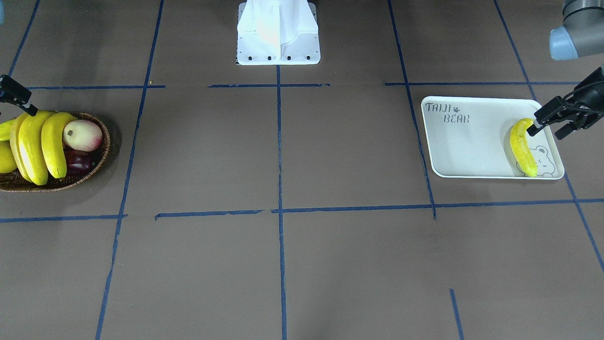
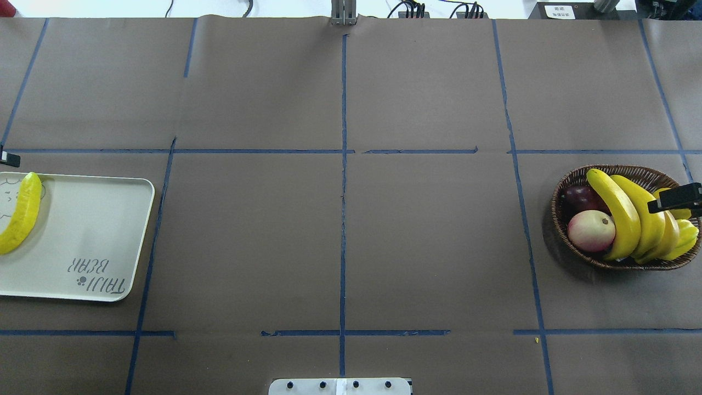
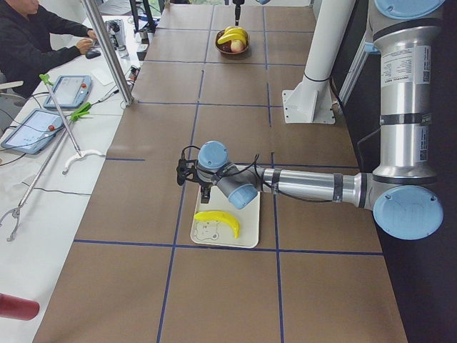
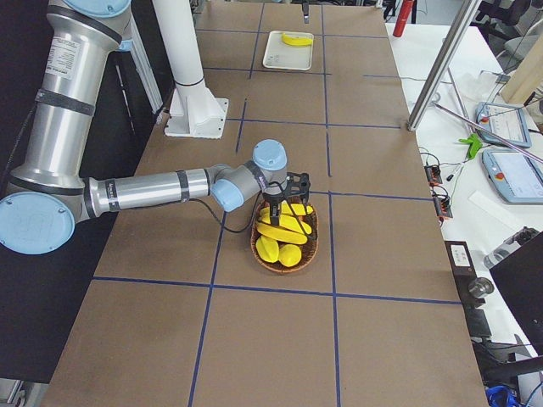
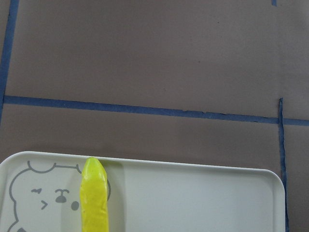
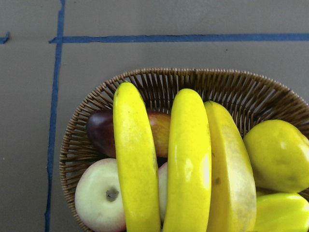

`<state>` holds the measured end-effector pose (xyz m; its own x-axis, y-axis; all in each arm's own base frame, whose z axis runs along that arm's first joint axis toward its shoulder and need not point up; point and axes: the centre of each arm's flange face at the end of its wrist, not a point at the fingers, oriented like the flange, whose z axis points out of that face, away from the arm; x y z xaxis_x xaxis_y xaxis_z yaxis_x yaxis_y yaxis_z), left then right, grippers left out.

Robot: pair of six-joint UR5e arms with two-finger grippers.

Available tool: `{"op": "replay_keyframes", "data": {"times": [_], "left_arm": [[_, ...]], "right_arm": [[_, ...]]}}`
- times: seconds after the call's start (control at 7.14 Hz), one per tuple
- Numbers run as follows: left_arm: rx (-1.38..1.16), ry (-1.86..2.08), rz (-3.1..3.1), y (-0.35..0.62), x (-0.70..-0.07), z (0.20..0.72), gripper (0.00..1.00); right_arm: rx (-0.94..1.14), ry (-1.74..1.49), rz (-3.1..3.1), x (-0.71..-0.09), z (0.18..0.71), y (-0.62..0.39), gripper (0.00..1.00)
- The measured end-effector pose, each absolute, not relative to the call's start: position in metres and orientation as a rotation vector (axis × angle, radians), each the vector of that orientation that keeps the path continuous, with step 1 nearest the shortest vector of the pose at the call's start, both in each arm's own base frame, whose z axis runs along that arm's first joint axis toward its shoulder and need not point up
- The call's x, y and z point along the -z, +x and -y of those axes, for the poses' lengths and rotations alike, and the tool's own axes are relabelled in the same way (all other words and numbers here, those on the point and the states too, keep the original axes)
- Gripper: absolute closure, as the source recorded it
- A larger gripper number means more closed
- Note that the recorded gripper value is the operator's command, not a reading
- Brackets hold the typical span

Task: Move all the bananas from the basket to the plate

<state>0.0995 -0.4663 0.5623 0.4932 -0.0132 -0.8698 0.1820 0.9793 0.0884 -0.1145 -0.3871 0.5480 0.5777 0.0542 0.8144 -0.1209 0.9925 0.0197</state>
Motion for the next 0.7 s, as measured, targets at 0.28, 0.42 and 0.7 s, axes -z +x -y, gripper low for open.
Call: {"op": "replay_keyframes", "data": {"times": [0.28, 0.42, 0.7], "left_arm": [[0.115, 0.182, -1.054, 0.101, -0.559, 0.469, 0.00], [0.116, 0.182, -1.054, 0.100, -0.559, 0.469, 0.00], [0.115, 0.182, -1.054, 0.101, -0.559, 0.469, 0.00]], "right_arm": [[-0.131, 0.080, 0.978, -0.578, 0.387, -0.121, 0.02], [-0.121, 0.079, 0.980, -0.581, 0.388, -0.129, 0.06], [-0.104, 0.082, 0.985, -0.581, 0.389, -0.137, 0.24]]}}
